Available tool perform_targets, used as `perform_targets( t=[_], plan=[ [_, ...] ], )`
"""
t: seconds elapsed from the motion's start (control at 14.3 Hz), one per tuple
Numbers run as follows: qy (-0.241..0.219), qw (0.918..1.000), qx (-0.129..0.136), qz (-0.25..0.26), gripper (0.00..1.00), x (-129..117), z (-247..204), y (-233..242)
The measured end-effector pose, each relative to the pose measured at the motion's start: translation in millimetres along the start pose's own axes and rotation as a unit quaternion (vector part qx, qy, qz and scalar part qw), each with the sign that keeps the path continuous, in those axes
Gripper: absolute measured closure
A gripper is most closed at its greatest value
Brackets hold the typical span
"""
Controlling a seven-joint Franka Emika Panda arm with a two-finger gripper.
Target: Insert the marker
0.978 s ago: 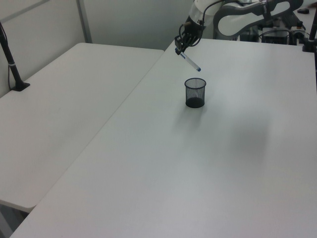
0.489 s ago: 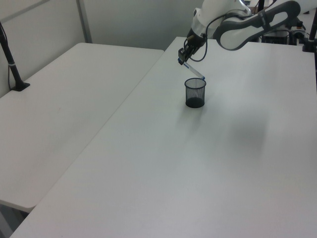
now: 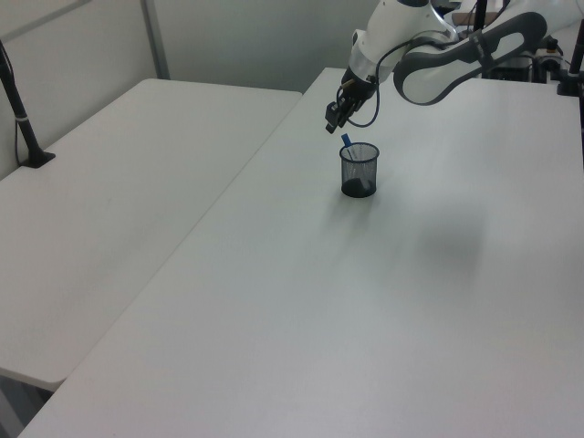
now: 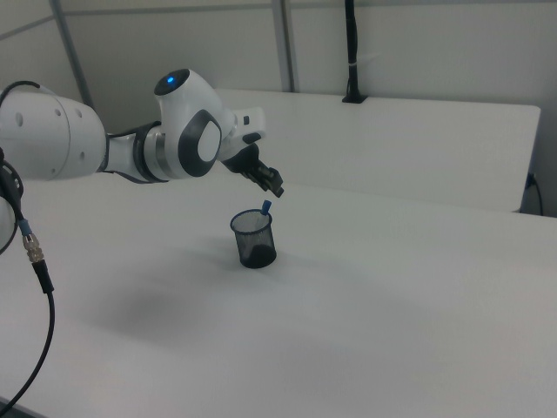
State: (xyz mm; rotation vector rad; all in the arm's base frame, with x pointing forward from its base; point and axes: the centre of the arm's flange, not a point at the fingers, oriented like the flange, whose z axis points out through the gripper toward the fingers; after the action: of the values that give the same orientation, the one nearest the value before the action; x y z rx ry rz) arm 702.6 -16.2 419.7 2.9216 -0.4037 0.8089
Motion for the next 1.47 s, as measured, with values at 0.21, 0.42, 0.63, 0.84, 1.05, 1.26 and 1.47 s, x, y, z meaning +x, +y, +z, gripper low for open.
perform_targets(
  t=[0.21,0.42,0.63,0.84,1.05,1.26,1.47],
  plan=[
    [0.003,1.0000,0.003,0.001,0.26,2.0,-3.3,-4.2],
    [-0.031,0.9992,-0.001,-0.025,0.00,-5.0,-23.7,-45.3],
    [-0.085,0.9949,-0.023,-0.050,0.00,-15.2,-62.2,-77.5],
    [-0.149,0.9846,-0.038,-0.084,0.00,-28.2,-118.2,-84.4],
    [-0.218,0.9645,-0.009,-0.148,0.00,-36.5,-158.0,-65.0],
    [-0.245,0.9549,0.004,-0.167,0.00,-36.7,-189.5,-40.5],
    [-0.255,0.9547,0.005,-0.153,0.00,-33.0,-212.6,-12.3]
  ],
)
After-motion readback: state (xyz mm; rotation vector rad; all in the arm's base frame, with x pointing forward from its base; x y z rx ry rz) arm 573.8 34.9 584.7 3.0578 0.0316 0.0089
